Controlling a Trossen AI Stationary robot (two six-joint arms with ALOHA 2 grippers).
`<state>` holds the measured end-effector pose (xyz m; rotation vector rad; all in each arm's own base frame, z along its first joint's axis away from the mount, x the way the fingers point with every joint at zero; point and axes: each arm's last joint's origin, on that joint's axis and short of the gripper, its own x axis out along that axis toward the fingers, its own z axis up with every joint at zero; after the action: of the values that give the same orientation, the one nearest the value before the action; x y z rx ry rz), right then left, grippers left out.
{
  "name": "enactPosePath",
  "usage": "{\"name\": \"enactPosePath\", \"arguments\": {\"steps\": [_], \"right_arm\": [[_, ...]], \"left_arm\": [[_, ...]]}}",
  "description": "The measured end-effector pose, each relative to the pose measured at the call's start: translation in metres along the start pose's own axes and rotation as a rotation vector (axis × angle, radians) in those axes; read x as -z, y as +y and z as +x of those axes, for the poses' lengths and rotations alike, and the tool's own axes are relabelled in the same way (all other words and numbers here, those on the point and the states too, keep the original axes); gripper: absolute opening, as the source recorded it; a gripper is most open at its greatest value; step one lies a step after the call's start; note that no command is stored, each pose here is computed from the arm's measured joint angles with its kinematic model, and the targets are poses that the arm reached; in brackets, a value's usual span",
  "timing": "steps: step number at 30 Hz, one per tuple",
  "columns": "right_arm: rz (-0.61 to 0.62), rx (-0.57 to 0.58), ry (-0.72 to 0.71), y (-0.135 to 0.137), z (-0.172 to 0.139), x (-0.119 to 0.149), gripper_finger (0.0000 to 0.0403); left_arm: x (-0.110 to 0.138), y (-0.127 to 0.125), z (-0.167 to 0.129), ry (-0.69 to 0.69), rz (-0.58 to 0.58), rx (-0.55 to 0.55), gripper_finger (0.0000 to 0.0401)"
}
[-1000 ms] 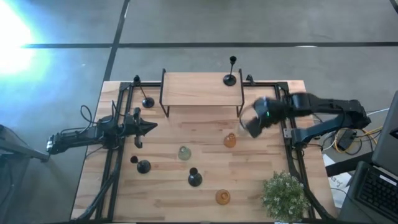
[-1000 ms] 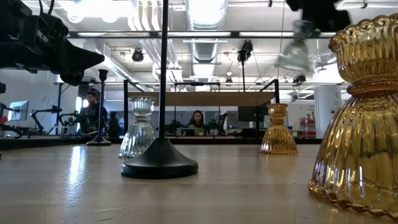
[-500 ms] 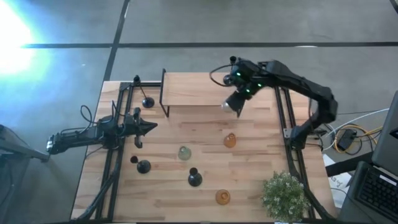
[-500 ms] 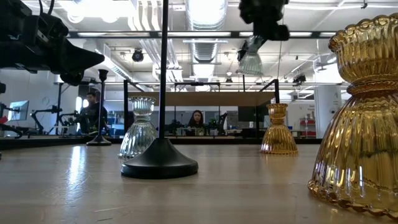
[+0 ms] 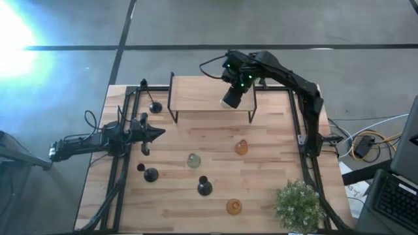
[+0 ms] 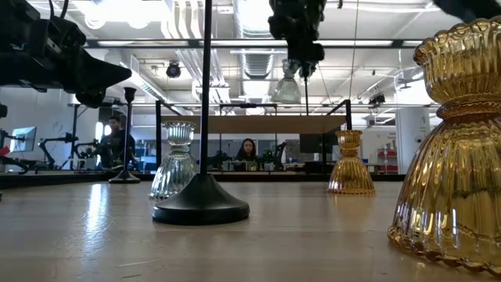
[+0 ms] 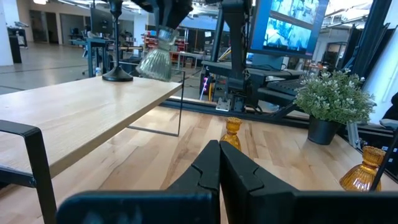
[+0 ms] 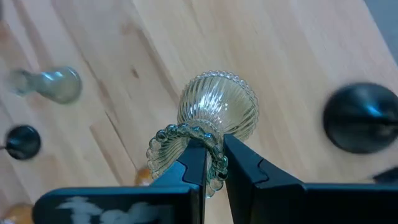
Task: Pick & Place candle stick holders
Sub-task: Put the green glass candle holder on the shelf
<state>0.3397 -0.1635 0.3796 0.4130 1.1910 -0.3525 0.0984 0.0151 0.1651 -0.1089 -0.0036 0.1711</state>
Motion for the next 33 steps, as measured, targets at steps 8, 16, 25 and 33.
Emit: {"name": "enactPosePath", "arguments": {"steps": [8, 16, 25, 33], "right_arm": [[0.038, 0.005, 0.010, -0.005, 0.004, -0.008, 0.0025], [0.223, 0.043, 0.010, -0.016, 0.003, -0.008, 0.0025], [0.489, 0.051, 0.000, -0.029, 0.001, -0.008, 0.0025], [0.485, 0.060, -0.022, -0.036, 0.022, -0.021, 0.0025]], "left_arm": [[0.000, 0.000, 0.000, 0.000, 0.000, 0.000, 0.0005], [0.000, 0.000, 0.000, 0.000, 0.000, -0.001, 0.0005], [0.000, 0.000, 0.000, 0.000, 0.000, 0.000, 0.0005], [0.000, 0.000, 0.000, 0.001, 0.000, 0.000, 0.0005]]}}
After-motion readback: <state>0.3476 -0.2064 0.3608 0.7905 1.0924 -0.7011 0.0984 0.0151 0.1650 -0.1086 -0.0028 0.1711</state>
